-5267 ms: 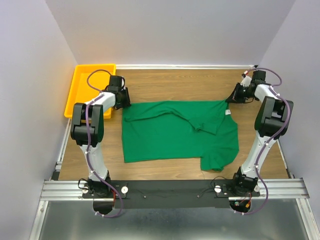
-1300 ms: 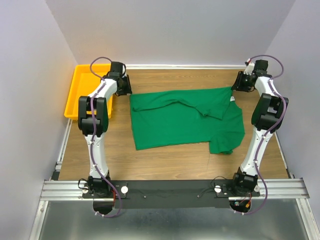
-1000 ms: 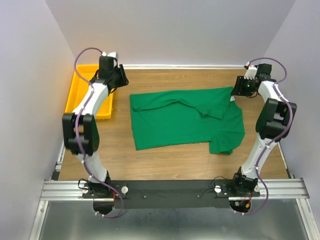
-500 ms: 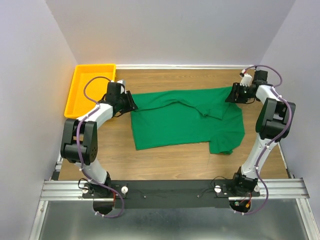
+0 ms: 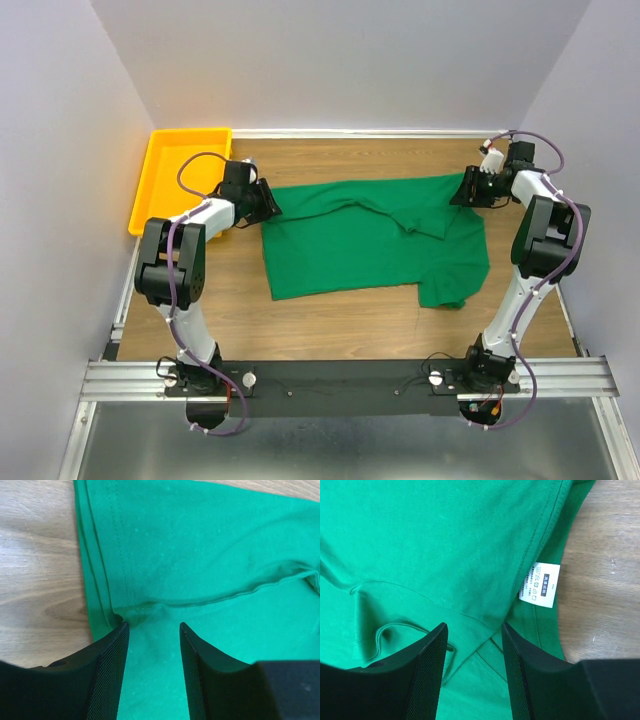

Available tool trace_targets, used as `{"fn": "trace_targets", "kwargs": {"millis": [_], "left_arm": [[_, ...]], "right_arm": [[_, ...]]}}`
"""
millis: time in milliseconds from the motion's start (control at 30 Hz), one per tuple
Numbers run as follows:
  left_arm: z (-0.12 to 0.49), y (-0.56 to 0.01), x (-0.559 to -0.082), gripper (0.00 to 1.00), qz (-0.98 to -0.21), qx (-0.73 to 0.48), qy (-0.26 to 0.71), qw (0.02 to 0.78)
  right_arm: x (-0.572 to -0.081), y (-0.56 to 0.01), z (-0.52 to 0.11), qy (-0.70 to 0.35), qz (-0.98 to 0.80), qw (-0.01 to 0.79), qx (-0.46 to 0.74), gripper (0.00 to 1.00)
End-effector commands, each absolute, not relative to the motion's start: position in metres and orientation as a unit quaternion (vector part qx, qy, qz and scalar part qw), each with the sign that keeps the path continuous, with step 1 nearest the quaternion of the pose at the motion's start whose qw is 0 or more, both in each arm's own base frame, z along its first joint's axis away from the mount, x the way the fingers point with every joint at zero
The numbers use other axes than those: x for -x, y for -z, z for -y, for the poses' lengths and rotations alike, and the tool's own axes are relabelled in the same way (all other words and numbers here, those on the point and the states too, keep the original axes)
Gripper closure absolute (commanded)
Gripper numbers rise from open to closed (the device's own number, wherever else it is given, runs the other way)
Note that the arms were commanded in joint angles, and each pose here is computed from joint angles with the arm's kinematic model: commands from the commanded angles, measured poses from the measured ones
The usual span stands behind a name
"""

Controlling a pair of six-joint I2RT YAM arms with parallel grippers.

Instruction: Fold and stack the t-shirts

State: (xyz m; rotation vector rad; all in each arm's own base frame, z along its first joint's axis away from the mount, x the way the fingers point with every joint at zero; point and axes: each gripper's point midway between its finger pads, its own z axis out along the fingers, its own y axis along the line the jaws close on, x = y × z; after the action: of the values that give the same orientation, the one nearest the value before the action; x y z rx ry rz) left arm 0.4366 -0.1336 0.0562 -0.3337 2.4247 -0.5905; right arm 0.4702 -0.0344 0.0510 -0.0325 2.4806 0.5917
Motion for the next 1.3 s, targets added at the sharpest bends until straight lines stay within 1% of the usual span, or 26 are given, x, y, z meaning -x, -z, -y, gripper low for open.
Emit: {"fn": "trace_targets", "kwargs": {"millis": [0, 500, 633, 733, 767, 833, 867, 933, 967, 1033, 1100, 1267], "left_arm": [[0.127, -0.055, -0.439, 0.47, -0.92, 0.135, 0.201, 0.309], [0.122, -0.05, -0.433, 0.47, -0.926, 0.138, 0.187, 0.299], [0.122, -0.044, -0.434, 0.5, -0.929, 0.136, 0.183, 0.293], [0.124, -0.039, -0.434, 0.57, -0.93, 0.132, 0.186, 0.287], [0.125, -0.037, -0.434, 0.61, -0.931, 0.13, 0.188, 0.285], [0.126, -0.034, -0.434, 0.66, -0.932, 0.125, 0.19, 0.282], [0.128, -0.033, -0.434, 0.71, -0.933, 0.121, 0.193, 0.278], [0.128, -0.031, -0.434, 0.74, -0.934, 0.117, 0.195, 0.276], [0.129, -0.031, -0.433, 0.8, -0.934, 0.115, 0.197, 0.275], [0.129, -0.03, -0.433, 0.87, -0.935, 0.111, 0.195, 0.275], [0.128, -0.034, -0.435, 1.0, -0.934, 0.11, 0.194, 0.28], [0.128, -0.052, -0.442, 1.0, -0.927, 0.105, 0.196, 0.302]], "right_arm": [[-0.476, -0.053, 0.034, -0.236, -0.926, 0.294, 0.008, 0.46], [-0.478, -0.053, 0.033, -0.238, -0.925, 0.295, 0.007, 0.46], [-0.478, -0.053, 0.034, -0.239, -0.925, 0.295, 0.005, 0.46], [-0.478, -0.053, 0.034, -0.239, -0.925, 0.295, 0.004, 0.46], [-0.478, -0.052, 0.033, -0.24, -0.925, 0.294, 0.004, 0.46], [-0.479, -0.053, 0.034, -0.24, -0.925, 0.295, 0.004, 0.46], [-0.479, -0.053, 0.034, -0.239, -0.925, 0.296, 0.005, 0.46], [-0.478, -0.053, 0.033, -0.24, -0.925, 0.295, 0.005, 0.46], [-0.478, -0.053, 0.034, -0.239, -0.925, 0.294, 0.004, 0.46], [-0.478, -0.053, 0.034, -0.238, -0.925, 0.295, 0.004, 0.46], [-0.478, -0.053, 0.034, -0.239, -0.925, 0.295, 0.004, 0.46], [-0.476, -0.053, 0.035, -0.235, -0.926, 0.294, 0.005, 0.46]]}}
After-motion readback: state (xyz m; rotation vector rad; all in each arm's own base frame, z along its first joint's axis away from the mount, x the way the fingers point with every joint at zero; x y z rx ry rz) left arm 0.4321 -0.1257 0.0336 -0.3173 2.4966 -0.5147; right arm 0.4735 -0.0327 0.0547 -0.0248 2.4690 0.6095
